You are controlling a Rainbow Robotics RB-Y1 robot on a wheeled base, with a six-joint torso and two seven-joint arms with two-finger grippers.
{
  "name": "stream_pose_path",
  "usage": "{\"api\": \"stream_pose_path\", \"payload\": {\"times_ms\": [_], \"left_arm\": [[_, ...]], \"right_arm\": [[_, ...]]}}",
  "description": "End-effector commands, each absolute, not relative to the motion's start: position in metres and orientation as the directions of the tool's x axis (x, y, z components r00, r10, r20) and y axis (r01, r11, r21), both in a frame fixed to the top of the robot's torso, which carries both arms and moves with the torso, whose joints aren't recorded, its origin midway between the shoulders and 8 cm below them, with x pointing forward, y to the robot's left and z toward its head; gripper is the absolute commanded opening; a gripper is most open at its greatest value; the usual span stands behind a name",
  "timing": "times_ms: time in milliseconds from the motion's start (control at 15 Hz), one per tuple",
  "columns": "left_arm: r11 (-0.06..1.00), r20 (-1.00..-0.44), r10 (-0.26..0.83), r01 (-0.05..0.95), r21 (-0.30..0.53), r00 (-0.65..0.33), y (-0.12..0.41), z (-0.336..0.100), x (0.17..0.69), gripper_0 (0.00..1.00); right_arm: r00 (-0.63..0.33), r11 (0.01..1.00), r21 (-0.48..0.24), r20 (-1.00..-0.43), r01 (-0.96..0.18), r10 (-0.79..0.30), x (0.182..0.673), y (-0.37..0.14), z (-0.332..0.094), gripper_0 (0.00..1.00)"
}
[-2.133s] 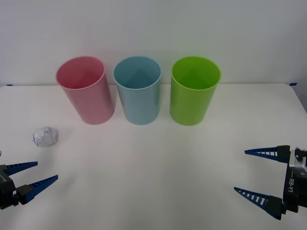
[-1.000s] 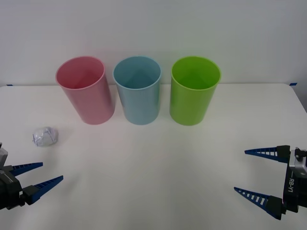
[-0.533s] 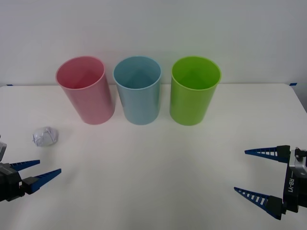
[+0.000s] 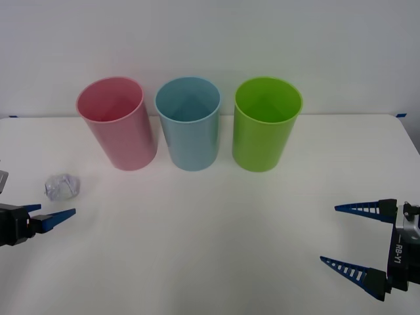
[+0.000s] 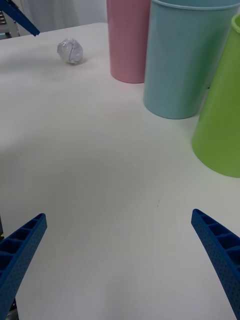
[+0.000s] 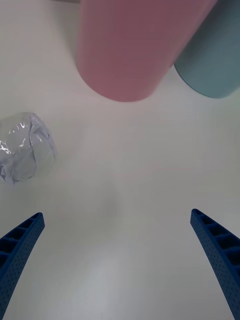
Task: Put cans in the blue bin and PET bottles in the pink bin and trash in the green bin.
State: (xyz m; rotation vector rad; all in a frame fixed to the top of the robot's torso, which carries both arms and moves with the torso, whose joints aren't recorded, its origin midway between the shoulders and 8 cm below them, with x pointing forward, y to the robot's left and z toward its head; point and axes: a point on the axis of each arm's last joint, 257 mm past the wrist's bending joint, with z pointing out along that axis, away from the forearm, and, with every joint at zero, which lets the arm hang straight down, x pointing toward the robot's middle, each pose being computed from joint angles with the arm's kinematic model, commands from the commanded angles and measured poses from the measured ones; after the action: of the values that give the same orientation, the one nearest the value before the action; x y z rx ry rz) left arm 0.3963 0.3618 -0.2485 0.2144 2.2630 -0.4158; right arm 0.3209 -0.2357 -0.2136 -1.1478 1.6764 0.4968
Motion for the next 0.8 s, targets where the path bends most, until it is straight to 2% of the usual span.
{"api": "stream_pose_path", "payload": {"times_ms": [67, 200, 333, 600, 800], "left_arm": [[0.948, -0.729, 0.068, 0.272, -0.167, -0.681, 0.363, -0.246, 0.41, 1.0], [0.957, -0.726, 0.11, 0.269, -0.107, -0.679, 0.372, -0.244, 0.418, 1.0], [0.96, -0.72, 0.122, 0.264, -0.088, -0.683, 0.379, -0.245, 0.429, 1.0], [0.97, -0.681, 0.116, 0.229, -0.077, -0.723, 0.399, -0.252, 0.443, 1.0], [0.976, -0.672, 0.095, 0.201, -0.082, -0.735, 0.411, -0.254, 0.457, 1.0]], "right_arm": [[-0.047, 0.464, -0.191, -0.89, -0.865, -0.453, 0.321, -0.236, -0.214, 1.0], [-0.047, 0.464, -0.191, -0.89, -0.865, -0.453, 0.321, -0.236, -0.214, 1.0], [-0.047, 0.464, -0.191, -0.89, -0.865, -0.453, 0.321, -0.236, -0.214, 1.0], [-0.047, 0.464, -0.191, -0.89, -0.865, -0.453, 0.321, -0.236, -0.214, 1.0], [-0.047, 0.464, -0.191, -0.89, -0.865, -0.453, 0.321, -0.236, -0.214, 1.0]]}}
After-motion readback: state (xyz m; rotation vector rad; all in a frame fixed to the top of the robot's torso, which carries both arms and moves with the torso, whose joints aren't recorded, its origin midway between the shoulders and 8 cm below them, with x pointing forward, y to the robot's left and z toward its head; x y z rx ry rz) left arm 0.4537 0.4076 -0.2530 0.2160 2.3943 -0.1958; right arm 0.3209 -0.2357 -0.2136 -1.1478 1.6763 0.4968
